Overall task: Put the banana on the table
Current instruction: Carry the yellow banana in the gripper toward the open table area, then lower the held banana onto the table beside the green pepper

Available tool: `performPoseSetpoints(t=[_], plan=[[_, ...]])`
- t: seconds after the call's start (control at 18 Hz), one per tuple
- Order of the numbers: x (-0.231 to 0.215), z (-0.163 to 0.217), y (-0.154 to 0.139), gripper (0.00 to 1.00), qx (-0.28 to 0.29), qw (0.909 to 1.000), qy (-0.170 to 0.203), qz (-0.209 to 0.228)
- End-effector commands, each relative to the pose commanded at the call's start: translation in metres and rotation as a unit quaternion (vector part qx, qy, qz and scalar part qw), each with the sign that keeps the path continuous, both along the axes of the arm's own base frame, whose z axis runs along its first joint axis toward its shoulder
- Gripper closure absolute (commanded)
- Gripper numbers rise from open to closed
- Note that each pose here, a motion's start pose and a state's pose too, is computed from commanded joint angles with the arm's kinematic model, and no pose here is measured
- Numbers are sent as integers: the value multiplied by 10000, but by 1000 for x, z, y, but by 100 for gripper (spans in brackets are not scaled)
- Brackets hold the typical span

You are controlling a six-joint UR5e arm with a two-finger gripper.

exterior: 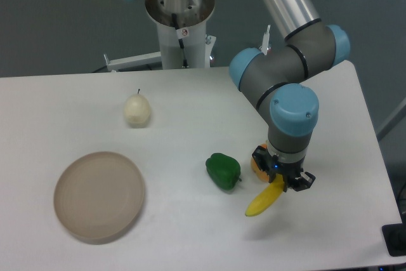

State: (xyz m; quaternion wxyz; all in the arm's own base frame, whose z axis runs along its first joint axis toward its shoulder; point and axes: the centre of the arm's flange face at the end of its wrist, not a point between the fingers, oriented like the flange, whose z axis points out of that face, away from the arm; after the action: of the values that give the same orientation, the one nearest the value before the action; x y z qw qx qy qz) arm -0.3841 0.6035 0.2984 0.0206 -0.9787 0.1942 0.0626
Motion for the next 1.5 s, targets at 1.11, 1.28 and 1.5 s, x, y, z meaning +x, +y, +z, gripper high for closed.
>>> performPoseSetpoints(t=[1.11, 1.28, 1.5], plan=[[115, -24, 84, 82, 279, 9549, -401, 2927], [118, -34, 87, 82, 302, 9361, -442, 3478], [126, -57, 88, 81, 144, 9322, -457, 3589]])
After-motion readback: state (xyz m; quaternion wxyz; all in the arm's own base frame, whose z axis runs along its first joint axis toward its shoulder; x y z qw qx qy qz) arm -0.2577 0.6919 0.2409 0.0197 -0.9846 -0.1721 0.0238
